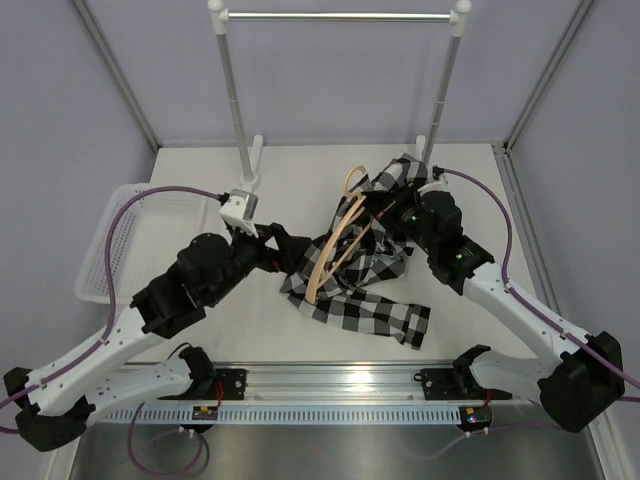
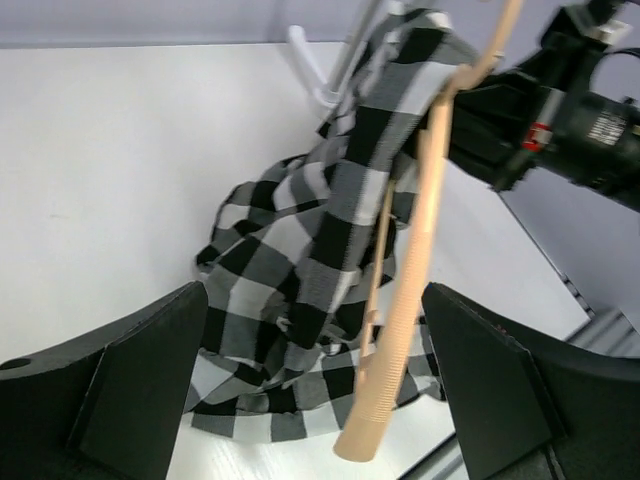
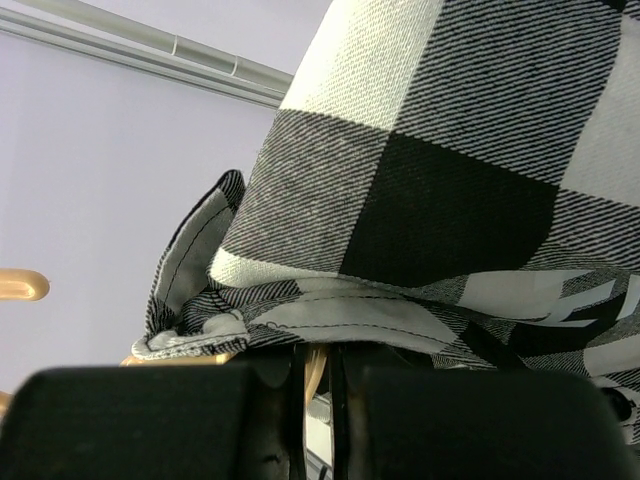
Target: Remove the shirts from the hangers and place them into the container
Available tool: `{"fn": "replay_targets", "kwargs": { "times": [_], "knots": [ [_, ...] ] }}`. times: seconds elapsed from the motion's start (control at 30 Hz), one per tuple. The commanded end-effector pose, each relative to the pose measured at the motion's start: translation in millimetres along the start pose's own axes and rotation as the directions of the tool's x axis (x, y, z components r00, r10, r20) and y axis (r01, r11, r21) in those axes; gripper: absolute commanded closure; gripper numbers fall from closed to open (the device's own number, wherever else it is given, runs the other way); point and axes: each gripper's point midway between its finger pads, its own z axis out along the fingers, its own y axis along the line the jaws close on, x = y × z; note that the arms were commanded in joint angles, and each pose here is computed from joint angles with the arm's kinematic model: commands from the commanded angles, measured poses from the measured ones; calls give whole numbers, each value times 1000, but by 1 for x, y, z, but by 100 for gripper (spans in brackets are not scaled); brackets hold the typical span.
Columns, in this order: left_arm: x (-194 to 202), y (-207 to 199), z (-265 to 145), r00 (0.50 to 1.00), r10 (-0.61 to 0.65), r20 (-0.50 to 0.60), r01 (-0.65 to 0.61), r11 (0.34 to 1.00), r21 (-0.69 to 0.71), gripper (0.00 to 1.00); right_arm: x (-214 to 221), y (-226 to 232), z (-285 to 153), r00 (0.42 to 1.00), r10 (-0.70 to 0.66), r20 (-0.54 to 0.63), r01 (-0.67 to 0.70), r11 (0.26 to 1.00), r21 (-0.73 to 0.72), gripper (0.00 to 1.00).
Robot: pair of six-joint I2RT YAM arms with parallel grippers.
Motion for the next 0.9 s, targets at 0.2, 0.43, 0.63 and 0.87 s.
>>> {"fn": "replay_targets", "kwargs": {
  "times": [0.2, 0.43, 0.63, 0.87],
  "knots": [
    [12, -66, 31, 985, 79, -151, -38, 966, 256, 7, -10, 30, 2, 1000, 1, 16, 0, 996, -89, 100],
    [32, -71, 43, 966, 114, -230, -51, 963, 264, 18, -14, 36, 1, 1000, -12, 24, 14, 995, -95, 100],
    [53, -64, 46, 954, 120, -276, -53, 970, 239, 26, -16, 39, 3, 1000, -8, 30, 11, 995, -100, 100],
    [70, -59, 45, 943, 109, -313, -40, 975, 220, 34, -18, 42, 3, 999, -10, 32, 13, 995, -100, 100]
  ]
}}
